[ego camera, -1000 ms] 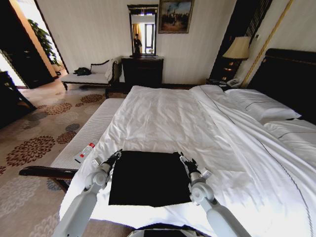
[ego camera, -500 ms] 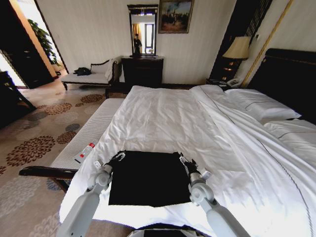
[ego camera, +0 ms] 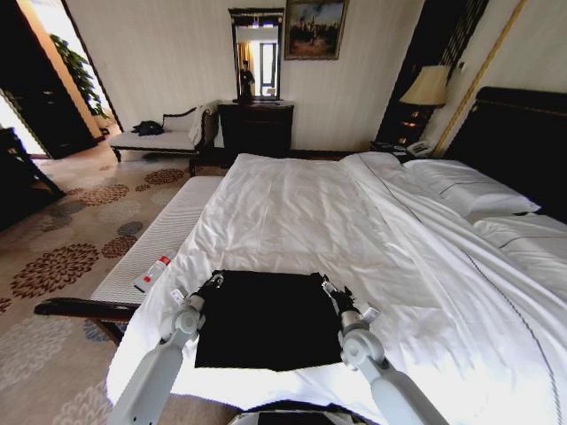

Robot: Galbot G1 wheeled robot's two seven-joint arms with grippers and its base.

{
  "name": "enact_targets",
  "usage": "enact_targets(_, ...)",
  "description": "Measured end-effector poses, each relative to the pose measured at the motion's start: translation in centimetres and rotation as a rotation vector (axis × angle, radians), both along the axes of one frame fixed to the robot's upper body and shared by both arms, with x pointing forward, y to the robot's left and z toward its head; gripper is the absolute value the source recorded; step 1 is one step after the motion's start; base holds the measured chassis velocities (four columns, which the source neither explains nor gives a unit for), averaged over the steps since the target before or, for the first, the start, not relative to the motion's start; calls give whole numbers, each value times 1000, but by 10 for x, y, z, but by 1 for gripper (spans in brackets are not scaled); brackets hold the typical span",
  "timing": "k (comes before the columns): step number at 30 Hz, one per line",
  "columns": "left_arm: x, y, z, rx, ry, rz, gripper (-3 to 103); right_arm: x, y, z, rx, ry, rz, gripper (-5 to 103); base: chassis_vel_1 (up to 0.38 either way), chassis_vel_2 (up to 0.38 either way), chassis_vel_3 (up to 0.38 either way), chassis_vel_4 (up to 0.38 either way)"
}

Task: Fold the clothes on the bed.

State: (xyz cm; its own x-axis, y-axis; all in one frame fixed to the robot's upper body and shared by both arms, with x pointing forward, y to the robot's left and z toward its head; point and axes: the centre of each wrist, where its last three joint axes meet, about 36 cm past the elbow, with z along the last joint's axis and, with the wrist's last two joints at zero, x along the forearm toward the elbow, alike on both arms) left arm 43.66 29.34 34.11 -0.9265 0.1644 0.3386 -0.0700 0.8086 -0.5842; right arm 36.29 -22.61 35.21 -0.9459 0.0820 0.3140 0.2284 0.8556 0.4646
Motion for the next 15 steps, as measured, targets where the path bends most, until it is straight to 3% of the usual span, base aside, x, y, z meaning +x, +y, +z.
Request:
enact_targets(5,0,10,6,-2,-10,17,7,2,1,-2,2,3,-5,100,0,0,0,0)
enact_targets(7,0,15,7,0,-12,24,3,5,1,-3,3,3,-9,100,0,0,0,0)
enact_targets(15,4,23,6,4,-4,38,0,29,-1,-9,2,0,-30,100,0,0,0,0)
